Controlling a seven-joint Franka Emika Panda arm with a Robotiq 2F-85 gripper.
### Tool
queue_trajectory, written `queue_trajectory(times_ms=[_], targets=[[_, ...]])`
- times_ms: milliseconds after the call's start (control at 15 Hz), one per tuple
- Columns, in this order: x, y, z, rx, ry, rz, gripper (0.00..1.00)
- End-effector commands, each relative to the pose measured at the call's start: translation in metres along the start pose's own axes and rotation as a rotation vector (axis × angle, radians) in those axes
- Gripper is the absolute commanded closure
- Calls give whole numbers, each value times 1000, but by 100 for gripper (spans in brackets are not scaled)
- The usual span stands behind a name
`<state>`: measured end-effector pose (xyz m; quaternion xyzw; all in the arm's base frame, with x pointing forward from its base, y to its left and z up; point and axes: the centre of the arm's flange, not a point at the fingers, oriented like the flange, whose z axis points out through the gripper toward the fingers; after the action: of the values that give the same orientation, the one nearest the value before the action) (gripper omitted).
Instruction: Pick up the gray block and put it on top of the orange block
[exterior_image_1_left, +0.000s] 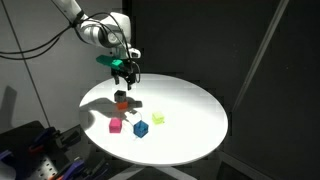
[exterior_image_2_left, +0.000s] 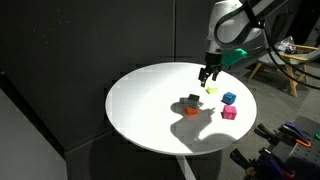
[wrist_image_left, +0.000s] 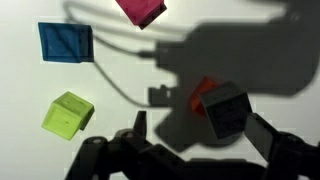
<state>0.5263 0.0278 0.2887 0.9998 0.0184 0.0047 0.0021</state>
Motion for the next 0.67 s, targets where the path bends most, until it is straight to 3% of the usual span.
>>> queue_trajectory(times_ms=[0, 400, 600], targets=[[-26, 12, -24, 13, 7, 128, 0], [-56, 31, -48, -4, -64, 225, 0], [-68, 33, -60, 2, -66, 206, 0]])
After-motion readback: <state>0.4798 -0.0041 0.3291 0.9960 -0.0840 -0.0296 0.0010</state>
